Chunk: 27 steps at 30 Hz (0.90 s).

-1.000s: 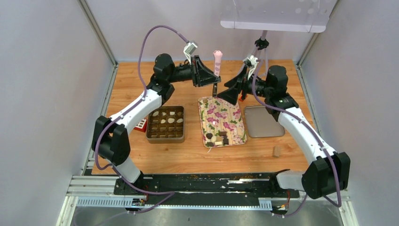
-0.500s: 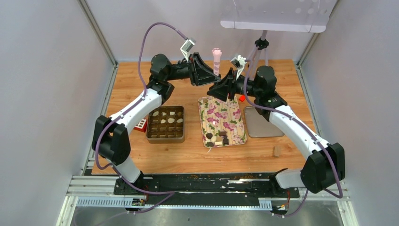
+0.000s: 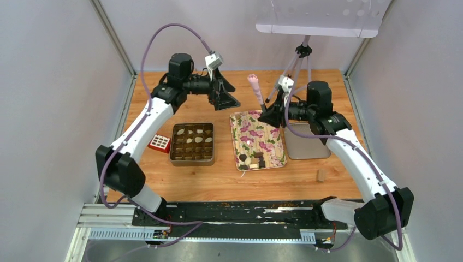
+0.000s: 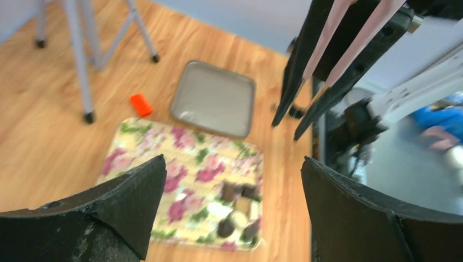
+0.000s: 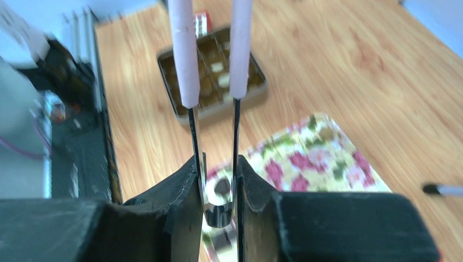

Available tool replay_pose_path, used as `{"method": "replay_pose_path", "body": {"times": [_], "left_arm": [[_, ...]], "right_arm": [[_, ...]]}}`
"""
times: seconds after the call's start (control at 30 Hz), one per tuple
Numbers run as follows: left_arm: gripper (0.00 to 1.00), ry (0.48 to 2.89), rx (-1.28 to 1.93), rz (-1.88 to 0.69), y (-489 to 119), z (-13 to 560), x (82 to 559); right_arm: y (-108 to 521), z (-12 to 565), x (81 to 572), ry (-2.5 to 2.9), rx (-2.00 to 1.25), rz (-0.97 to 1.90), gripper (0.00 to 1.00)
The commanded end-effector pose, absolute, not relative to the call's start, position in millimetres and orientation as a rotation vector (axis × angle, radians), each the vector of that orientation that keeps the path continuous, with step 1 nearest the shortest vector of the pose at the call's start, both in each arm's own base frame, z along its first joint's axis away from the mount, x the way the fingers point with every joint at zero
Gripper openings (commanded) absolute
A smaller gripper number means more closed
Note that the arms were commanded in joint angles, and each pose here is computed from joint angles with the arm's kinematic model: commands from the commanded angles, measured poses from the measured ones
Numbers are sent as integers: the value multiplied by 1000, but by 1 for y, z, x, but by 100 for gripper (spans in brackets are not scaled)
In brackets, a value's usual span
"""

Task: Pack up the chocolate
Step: Adjust the clamp.

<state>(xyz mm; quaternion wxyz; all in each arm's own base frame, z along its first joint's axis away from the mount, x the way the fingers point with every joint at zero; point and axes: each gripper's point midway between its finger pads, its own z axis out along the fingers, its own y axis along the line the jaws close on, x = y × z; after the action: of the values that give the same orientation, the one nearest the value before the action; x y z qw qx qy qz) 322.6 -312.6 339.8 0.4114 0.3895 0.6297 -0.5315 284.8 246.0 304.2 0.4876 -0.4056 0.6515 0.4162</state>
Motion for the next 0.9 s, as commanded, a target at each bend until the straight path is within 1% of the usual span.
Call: {"method": "replay_pose_path", "body": {"times": [0.0, 0.13, 0.23, 0.3, 0.4, 0.57, 0.77, 0.87], "left_arm": [[100, 1476, 1364, -930, -264, 342, 277], [100, 1436, 1478, -804, -267, 353, 263], [100, 1477, 1621, -763, -273, 337, 247], [99, 1490, 1685, -799, -281, 327, 237], [93, 1505, 1725, -840, -296, 316, 229], [79, 1550, 1631, -942, -324, 316, 234], [78, 1536, 1583, -917, -338, 315, 243], [73, 1539, 1612, -950, -342, 308, 238]], "right_arm": [[208, 243, 247, 1661, -1325, 782, 20], [179, 207, 234, 1740, -1529, 609, 20], [167, 205, 237, 1776, -1579, 524, 20], [165, 209, 240, 1786, -1580, 493, 20], [165, 217, 243, 1776, -1569, 475, 21], [169, 222, 242, 1755, -1575, 474, 22], [171, 225, 241, 1736, -1604, 453, 22], [173, 228, 243, 1728, -1606, 451, 23]]}}
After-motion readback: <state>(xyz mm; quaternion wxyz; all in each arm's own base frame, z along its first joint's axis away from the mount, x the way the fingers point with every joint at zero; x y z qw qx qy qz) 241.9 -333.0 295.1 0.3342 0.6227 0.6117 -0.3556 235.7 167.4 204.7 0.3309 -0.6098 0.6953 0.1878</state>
